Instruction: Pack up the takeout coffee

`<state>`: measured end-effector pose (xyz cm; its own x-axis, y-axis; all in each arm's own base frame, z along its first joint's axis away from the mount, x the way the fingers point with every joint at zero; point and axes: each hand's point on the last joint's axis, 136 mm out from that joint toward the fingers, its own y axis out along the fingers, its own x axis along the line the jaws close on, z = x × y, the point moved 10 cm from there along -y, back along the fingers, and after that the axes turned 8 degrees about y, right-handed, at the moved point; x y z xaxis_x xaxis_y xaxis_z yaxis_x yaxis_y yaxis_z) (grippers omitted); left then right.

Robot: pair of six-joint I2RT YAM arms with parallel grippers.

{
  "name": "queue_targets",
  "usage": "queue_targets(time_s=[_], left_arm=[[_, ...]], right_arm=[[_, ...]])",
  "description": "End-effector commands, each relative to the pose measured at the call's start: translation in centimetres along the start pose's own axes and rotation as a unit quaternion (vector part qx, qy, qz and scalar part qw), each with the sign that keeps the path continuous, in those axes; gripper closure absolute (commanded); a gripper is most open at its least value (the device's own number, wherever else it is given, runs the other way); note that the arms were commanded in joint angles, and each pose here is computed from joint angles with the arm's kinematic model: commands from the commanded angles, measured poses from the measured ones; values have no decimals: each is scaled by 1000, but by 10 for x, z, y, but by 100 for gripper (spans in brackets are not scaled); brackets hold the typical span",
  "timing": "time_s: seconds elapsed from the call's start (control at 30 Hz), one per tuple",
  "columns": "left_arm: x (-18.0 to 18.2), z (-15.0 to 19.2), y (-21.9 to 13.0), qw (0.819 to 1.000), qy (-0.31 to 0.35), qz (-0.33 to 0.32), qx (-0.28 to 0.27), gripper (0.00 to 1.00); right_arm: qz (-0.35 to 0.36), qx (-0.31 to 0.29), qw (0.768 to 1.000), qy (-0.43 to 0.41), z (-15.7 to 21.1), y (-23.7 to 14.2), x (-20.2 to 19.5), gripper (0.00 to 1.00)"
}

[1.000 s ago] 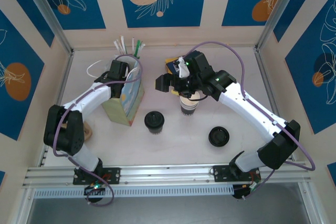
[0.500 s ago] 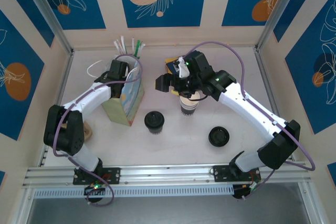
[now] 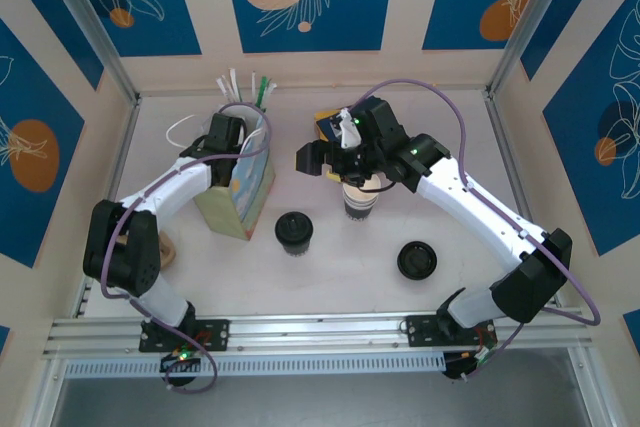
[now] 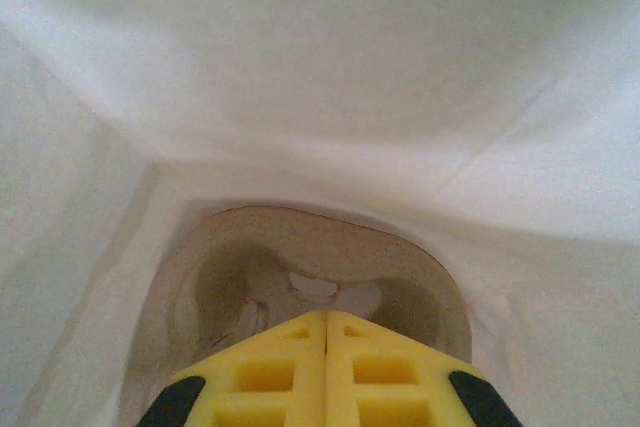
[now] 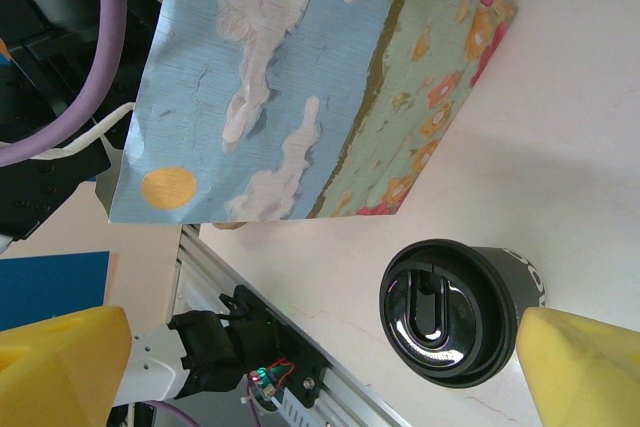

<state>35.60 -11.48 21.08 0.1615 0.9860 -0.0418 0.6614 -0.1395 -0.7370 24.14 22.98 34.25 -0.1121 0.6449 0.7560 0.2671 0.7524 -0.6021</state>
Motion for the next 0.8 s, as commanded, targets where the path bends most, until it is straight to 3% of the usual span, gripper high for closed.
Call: queue_targets(time_s=[0.0, 0.5, 0.77], left_arm=[[-2, -13, -5, 1000, -1, 9, -22, 100], [-1, -19, -20, 1000, -5, 9, -27, 100], [1, -24, -45, 999, -10, 3, -34, 87]], right_arm=[[0, 6, 1000, 3, 1, -1, 1, 1], [1, 5, 1000, 3, 0, 0, 1, 1], [-2, 8, 1000, 6, 0, 4, 0, 1]])
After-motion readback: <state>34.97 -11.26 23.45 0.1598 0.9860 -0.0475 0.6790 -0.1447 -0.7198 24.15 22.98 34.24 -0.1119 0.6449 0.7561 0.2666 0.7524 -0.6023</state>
